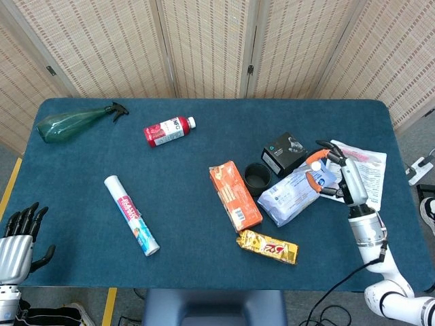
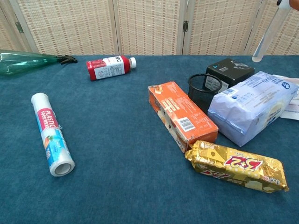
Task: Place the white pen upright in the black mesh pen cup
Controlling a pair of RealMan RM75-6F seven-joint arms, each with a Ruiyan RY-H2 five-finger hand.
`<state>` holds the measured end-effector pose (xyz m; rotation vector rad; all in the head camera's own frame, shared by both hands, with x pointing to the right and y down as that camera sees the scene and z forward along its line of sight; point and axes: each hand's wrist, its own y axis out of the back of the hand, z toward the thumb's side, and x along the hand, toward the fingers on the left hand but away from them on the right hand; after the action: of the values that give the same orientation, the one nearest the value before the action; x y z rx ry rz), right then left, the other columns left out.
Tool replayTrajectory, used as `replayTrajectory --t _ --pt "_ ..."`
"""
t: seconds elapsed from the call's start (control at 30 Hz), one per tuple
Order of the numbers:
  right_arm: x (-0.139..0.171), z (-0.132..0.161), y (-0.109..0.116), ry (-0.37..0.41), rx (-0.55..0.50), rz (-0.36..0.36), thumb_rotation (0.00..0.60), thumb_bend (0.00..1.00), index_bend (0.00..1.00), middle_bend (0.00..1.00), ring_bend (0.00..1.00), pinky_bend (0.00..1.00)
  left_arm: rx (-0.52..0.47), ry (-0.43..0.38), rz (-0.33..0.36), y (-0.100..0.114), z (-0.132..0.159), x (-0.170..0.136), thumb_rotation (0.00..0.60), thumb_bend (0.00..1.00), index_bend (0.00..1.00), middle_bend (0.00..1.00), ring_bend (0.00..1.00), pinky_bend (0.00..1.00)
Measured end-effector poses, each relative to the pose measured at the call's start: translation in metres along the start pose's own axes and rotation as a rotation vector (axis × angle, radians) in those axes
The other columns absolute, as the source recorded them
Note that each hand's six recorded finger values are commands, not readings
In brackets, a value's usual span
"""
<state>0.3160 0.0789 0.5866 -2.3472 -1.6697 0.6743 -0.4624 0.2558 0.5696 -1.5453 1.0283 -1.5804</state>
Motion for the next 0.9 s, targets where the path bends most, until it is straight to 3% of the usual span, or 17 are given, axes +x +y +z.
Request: replayTrajectory --t 0.27,0.4,0.53,0.77,0.9 --pt "0.007 0.001 -0.006 -0.073 -0.414 0.053 0.600 0.39 0.63 0.42 0.15 0.09 0.001 -0.006 -0.002 -0.001 0.002 0.001 0.600 0.39 0.12 0.04 0.05 0.09" --pt "0.009 -0.003 -0.004 -0.089 -0.468 0.044 0.600 0.44 0.63 0.43 0.16 0.09 0.001 -0.009 -0.002 -0.001 0.003 0.001 0.600 0.39 0.12 0.04 0.05 0.09" --pt "0.009 -0.007 0.000 -0.084 -0.357 0.021 0.600 0.46 0.63 0.43 0.17 0.13 0.001 -0.008 -0.003 -0.001 0.003 0.001 0.600 0.39 0.12 0.04 0.05 0.09" --pt "0.009 -0.015 0.010 -0.049 0.121 -0.046 0.600 0.46 0.63 0.43 0.18 0.16 0.002 -0.009 -0.005 -0.002 0.003 0.002 0.600 0.39 0.12 0.04 0.05 0.09" --pt "0.010 -0.016 0.009 -0.054 0.258 -0.061 0.600 0.46 0.63 0.43 0.18 0.16 0.001 -0.011 -0.005 -0.002 0.004 0.003 0.600 0.39 0.12 0.04 0.05 0.09"
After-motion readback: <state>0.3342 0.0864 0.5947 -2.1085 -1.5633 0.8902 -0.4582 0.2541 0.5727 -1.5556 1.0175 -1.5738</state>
